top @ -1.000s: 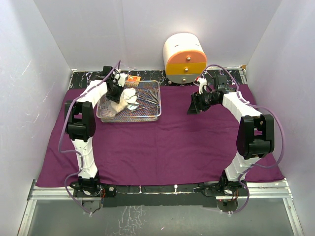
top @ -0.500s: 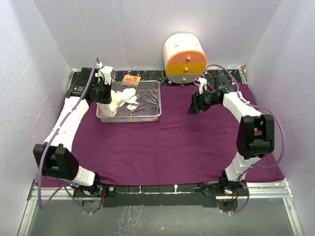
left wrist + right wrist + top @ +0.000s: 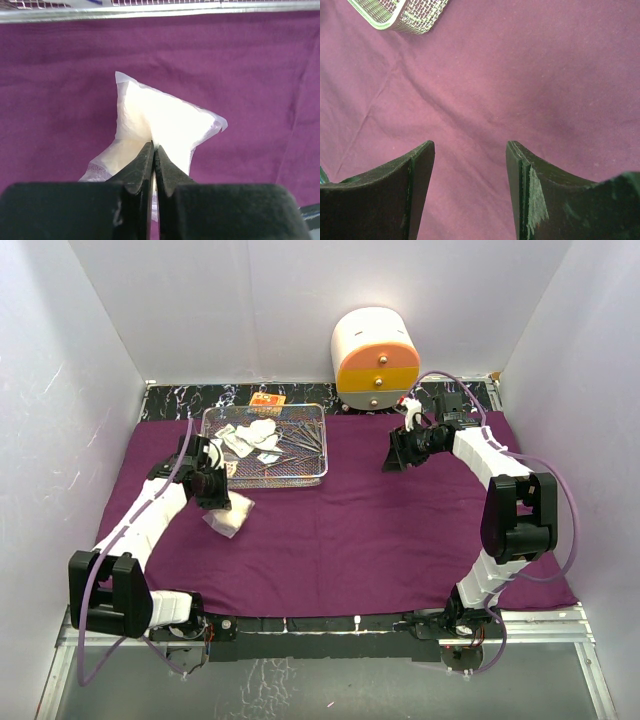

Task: Open and lay out the surgical kit
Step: Place the medical item in the surgical kit, then pick up the medical item from the container.

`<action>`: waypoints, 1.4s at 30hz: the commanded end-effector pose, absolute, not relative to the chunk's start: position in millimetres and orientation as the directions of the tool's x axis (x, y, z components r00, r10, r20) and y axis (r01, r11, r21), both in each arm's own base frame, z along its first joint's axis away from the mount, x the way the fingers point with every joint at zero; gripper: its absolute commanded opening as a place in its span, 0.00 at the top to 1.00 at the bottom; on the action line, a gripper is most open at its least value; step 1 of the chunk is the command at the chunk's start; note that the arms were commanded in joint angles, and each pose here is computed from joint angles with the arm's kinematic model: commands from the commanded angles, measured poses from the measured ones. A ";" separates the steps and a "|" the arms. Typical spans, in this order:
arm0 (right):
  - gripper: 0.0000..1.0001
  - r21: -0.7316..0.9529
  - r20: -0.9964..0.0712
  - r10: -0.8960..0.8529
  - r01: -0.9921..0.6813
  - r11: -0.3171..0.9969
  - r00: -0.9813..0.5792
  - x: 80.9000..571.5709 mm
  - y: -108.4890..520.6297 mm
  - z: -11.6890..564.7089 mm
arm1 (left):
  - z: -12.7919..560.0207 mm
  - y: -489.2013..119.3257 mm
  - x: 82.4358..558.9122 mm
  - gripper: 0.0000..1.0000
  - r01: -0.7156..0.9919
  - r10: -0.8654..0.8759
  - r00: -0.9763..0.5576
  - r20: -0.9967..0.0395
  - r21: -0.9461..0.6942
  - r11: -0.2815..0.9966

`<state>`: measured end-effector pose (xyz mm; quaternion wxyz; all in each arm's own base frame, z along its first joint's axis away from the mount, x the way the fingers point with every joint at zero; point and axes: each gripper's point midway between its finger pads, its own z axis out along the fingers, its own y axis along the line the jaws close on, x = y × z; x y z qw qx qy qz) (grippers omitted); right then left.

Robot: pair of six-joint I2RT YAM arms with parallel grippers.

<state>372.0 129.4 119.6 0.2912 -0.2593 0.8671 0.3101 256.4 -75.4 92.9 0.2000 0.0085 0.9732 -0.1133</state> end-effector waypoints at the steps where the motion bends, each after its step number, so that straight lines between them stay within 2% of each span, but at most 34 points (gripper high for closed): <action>1: 0.43 0.362 -0.682 -0.267 -0.631 0.686 -0.681 381.8 126.0 118.2 | 95.0 -74.0 275.1 1.00 -0.052 -0.151 -0.891 -0.427 -0.235 0.971; 5: 0.43 0.362 -0.675 -0.268 -0.625 0.691 -0.688 382.4 124.6 114.6 | 76.9 -77.4 273.0 0.93 -0.108 -0.201 -0.909 -0.365 -0.259 0.960; 14: 0.43 0.362 -0.670 -0.270 -0.621 0.695 -0.692 382.9 123.3 111.9 | 48.2 -70.4 256.7 0.89 -0.184 -0.255 -0.927 -0.274 -0.259 0.948; 17: 0.43 0.363 -0.668 -0.270 -0.620 0.696 -0.694 382.7 123.0 112.1 | 47.1 -71.2 254.6 0.79 -0.198 -0.275 -0.926 -0.259 -0.287 0.937; 22: 0.43 0.379 -0.649 -0.271 -0.612 0.695 -0.710 382.5 123.3 102.6 | 76.5 -77.3 275.1 0.61 -0.087 -0.206 -0.915 -0.348 -0.328 0.941; 27: 0.43 0.395 -0.640 -0.271 -0.610 0.687 -0.719 381.5 124.7 99.7 | 130.1 -73.0 302.6 0.44 0.079 -0.079 -0.850 -0.521 -0.274 0.959; 31: 0.43 0.405 -0.640 -0.269 -0.613 0.678 -0.720 380.3 127.0 100.3 | 157.3 -68.9 320.9 0.39 0.242 0.093 -0.801 -0.592 -0.178 0.954; 42: 0.43 0.405 -0.648 -0.265 -0.618 0.674 -0.714 379.6 127.9 106.0 | 160.0 -48.2 385.5 0.36 0.337 0.284 -0.762 -0.582 0.018 0.941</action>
